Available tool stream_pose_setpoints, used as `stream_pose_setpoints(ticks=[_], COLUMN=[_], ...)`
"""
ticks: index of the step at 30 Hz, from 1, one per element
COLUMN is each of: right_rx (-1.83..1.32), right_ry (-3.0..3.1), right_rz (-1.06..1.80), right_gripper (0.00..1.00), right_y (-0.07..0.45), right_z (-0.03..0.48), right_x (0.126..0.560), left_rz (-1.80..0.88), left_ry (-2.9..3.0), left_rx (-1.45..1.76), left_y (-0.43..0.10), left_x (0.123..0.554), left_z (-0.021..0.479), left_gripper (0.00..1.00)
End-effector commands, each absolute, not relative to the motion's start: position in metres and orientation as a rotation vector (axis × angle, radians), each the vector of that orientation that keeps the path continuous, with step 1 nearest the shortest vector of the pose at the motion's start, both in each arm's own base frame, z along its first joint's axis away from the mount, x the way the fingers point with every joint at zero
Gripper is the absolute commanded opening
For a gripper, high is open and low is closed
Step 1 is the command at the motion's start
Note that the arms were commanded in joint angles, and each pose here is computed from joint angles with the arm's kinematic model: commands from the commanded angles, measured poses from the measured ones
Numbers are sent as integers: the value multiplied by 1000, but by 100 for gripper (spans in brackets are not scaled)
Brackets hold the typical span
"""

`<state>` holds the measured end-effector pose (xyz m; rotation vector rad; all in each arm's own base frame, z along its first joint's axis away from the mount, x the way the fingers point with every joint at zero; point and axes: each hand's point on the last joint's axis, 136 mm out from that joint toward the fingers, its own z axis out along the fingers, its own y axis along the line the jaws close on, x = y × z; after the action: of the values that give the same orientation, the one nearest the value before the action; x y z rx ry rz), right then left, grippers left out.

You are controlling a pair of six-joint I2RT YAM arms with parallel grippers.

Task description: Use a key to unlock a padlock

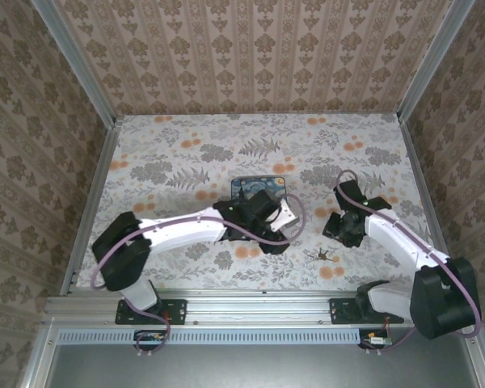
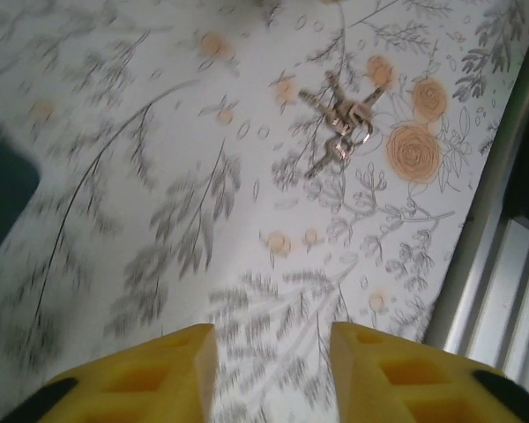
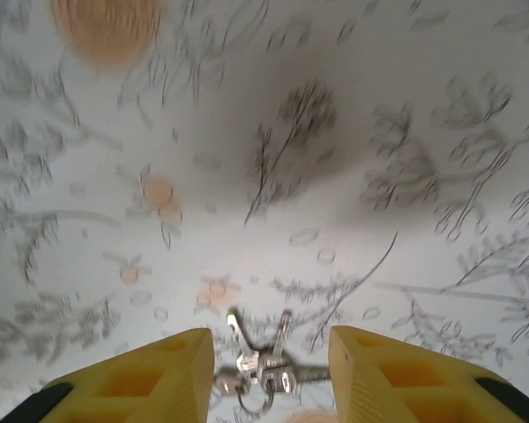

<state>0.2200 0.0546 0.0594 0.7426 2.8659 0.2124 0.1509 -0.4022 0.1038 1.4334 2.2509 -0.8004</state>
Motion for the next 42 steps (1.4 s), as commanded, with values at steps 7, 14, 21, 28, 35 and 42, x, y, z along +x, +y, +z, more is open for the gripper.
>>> stream_pose_setpoints(ticks=[7, 14, 21, 28, 35, 42], right_rx=[930, 1085, 1150, 1129, 1128, 1112], right_ry=[2754, 2645, 2605, 2610, 2610, 2620], right_rz=[306, 378, 428, 454, 470, 494], right_gripper=[41, 39, 39, 38, 38, 39], right_y=[26, -2, -16, -13, -11, -7], right_z=[65, 68, 62, 62, 59, 57], right_x=[250, 264, 265, 264, 265, 262], left_rz=[-903, -827, -790, -726, -778, -691], left_ry=[1806, 1728, 1642, 1633, 1627, 1686], left_rx=[1734, 1863, 1978, 2085, 2110, 2096], left_y=[-475, -496, -493, -479, -468, -470], left_x=[149, 135, 129, 127, 118, 133], left_z=[85, 49, 41, 25, 34, 15], left_gripper=[28, 22, 21, 22, 28, 32])
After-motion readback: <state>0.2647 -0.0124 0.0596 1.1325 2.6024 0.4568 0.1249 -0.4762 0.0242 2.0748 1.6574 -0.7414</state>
